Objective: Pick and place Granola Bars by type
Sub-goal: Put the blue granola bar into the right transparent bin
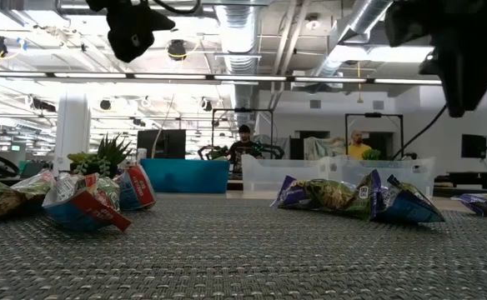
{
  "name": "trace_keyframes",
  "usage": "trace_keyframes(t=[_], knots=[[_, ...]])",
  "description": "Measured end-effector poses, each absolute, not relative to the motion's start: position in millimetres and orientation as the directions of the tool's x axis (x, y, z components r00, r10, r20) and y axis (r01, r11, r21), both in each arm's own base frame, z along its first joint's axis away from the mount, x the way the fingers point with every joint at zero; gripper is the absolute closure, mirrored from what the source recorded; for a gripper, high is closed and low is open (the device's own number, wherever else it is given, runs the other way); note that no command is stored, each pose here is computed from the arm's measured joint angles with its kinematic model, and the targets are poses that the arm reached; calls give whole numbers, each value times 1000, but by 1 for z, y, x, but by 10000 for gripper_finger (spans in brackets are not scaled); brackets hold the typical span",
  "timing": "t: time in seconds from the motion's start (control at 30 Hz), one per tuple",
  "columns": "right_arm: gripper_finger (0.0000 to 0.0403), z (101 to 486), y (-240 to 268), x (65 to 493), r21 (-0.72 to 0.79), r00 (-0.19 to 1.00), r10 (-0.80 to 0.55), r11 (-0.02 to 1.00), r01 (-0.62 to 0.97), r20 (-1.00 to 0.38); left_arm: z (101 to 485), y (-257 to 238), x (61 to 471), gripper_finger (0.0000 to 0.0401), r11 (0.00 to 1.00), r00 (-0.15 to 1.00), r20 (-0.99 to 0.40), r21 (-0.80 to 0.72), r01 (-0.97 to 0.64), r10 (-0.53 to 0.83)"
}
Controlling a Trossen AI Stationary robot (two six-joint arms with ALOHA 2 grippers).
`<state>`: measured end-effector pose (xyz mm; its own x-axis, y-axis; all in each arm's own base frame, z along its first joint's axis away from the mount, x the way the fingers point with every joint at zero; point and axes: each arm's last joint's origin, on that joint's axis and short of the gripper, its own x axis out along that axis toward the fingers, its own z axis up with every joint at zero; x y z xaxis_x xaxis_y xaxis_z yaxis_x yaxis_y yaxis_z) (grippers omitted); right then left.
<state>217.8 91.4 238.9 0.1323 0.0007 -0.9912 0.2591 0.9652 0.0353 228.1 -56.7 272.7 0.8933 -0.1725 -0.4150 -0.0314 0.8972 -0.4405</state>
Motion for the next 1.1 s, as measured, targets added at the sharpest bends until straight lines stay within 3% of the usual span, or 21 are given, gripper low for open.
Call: trace_keyframes(t=[0.47,1.1], knots=[[270,182,87,195,62,1,62,998,9,-998,273,-57,228,232,858,911,-406,-490,-154,-68],[294,139,68,182,88,6,88,995,-37,-996,273,-54,228,232,843,916,-401,-490,-223,9]])
